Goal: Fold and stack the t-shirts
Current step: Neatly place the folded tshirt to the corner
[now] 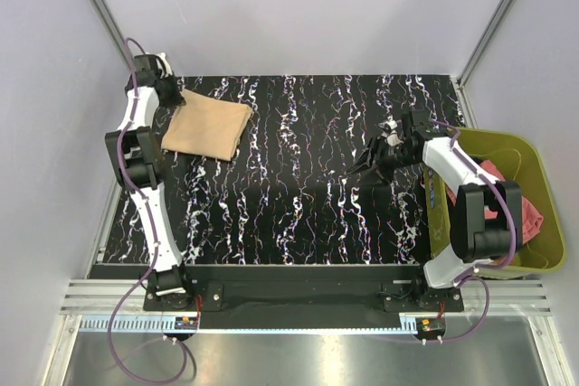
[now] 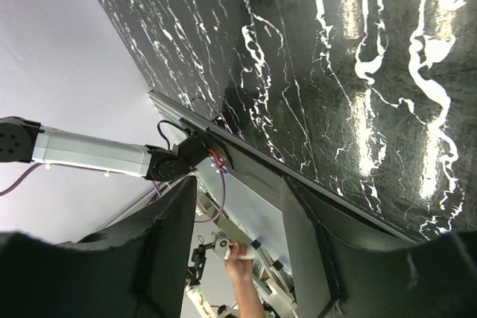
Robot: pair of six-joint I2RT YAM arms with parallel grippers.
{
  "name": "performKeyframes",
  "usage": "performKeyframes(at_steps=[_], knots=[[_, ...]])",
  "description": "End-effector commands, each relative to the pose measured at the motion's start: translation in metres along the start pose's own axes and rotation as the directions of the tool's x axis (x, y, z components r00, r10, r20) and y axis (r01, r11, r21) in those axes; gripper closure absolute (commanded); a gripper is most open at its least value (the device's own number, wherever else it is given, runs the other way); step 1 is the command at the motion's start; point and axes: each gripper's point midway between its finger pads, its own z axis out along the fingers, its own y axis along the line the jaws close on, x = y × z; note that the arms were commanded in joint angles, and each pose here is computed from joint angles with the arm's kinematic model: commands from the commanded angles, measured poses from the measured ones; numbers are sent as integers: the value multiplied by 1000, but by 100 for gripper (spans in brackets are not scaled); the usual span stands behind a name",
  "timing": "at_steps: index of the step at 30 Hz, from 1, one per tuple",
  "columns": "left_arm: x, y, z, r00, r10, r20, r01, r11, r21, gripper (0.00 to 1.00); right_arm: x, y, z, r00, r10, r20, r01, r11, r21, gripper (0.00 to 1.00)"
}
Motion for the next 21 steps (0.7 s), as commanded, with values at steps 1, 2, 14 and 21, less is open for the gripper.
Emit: performKeyframes(at_steps=[1,2,14,21], knots=[[-36,39,0,995,35,96,-21,989,-147,100,-11,4,2,1000,-11,8,10,1000,28,44],[-37,49,5,995,21,98,-5,987,-160,100,-13,4,3,1000,-6,6,6,1000,30,44],[-106,76,9,931,38,362,44,975,-216,100,-55,10,24,999,50,-16,-49,998,44,45],[-132,80,11,882,83,463,31,972,-232,100,-68,11,28,999,49,-22,-47,996,74,46]])
